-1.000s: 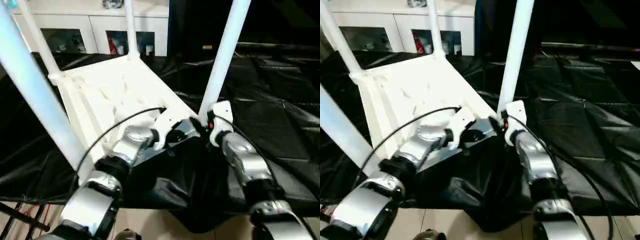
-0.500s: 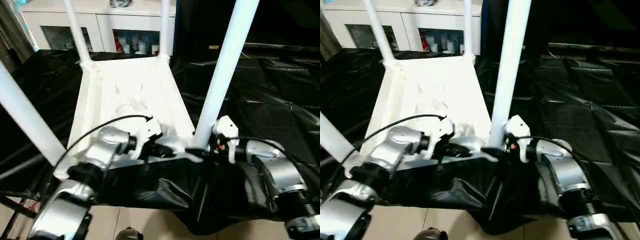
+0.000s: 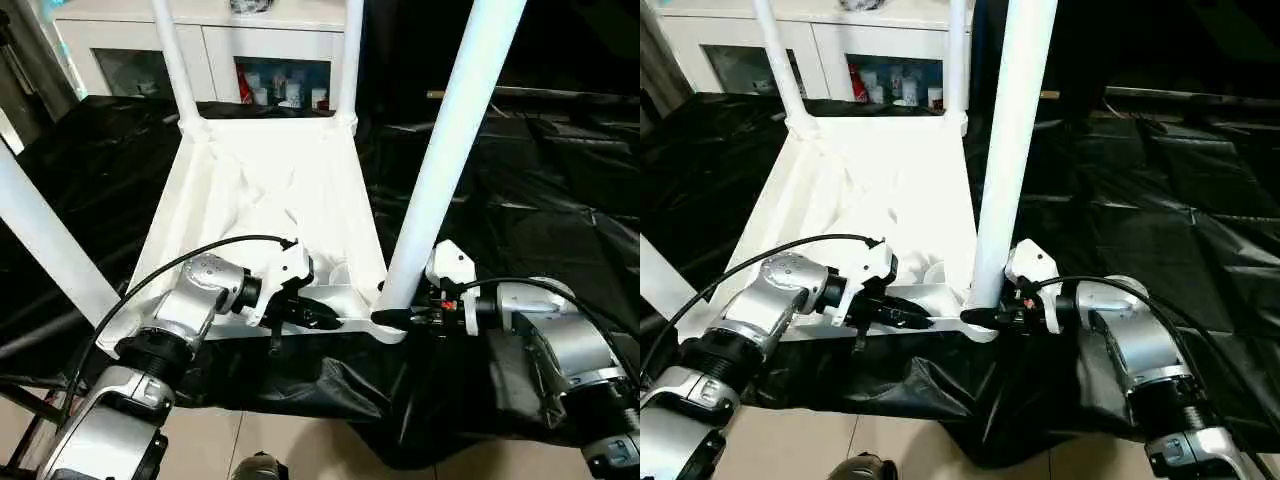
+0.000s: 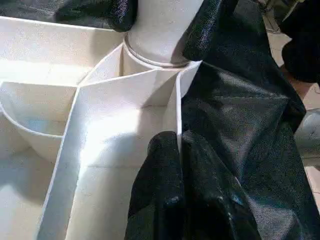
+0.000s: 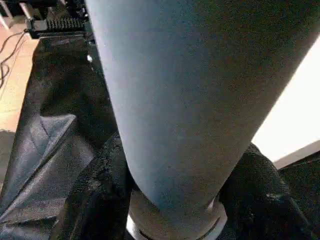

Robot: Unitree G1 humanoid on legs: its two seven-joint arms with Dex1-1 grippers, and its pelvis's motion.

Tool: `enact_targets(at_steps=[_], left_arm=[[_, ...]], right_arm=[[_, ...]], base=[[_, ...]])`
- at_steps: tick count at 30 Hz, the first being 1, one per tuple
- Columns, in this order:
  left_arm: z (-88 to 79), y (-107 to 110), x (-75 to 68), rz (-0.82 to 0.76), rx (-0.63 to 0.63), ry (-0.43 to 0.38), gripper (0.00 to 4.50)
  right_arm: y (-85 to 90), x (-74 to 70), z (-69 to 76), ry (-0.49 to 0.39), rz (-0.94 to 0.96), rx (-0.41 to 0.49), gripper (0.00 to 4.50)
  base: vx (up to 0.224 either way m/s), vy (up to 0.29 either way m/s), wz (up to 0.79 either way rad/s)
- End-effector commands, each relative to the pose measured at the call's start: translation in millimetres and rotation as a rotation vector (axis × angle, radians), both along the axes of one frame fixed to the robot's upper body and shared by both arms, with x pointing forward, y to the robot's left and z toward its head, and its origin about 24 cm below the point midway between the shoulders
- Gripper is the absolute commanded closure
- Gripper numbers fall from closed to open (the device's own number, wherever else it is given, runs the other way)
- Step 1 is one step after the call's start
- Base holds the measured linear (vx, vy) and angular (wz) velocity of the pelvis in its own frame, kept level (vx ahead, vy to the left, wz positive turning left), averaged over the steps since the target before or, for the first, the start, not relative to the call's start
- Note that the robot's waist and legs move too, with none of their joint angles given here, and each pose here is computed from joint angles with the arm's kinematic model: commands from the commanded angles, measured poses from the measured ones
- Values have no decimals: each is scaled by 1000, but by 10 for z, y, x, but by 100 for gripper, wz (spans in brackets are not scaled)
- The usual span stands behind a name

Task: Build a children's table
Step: Rotate leg to tighten

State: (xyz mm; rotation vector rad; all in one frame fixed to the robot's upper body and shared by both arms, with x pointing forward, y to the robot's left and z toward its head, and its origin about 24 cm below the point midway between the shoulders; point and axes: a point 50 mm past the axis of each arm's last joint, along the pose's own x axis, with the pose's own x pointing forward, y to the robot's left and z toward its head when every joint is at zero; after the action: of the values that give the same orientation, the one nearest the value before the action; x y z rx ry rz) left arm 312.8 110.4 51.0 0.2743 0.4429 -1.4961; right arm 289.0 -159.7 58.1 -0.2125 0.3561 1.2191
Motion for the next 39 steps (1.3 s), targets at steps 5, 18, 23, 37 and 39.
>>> enact_targets(at_steps=[5,18,23,37,39], left_arm=[[167,-298,210,171,-70,-143,450],[261,-908,344,417,-133,-191,450],[248,-897,311,367,-145,-177,450],[196,-456,149,94,-128,-104,450],[186,-368,88,22,-115,-75,450]], right_arm=[[217,148,-348,63,-345,-37,248],[657,356,-485,59,-718,-13,194],[649,391,-382,12,-688,44,159],[277,97,-132,-34,-99,45,145],[167,48,-92,-23,-33,29,145]], base=[[0,0,0],[0,0,0],[0,0,0],[0,0,0],[0,0,0]])
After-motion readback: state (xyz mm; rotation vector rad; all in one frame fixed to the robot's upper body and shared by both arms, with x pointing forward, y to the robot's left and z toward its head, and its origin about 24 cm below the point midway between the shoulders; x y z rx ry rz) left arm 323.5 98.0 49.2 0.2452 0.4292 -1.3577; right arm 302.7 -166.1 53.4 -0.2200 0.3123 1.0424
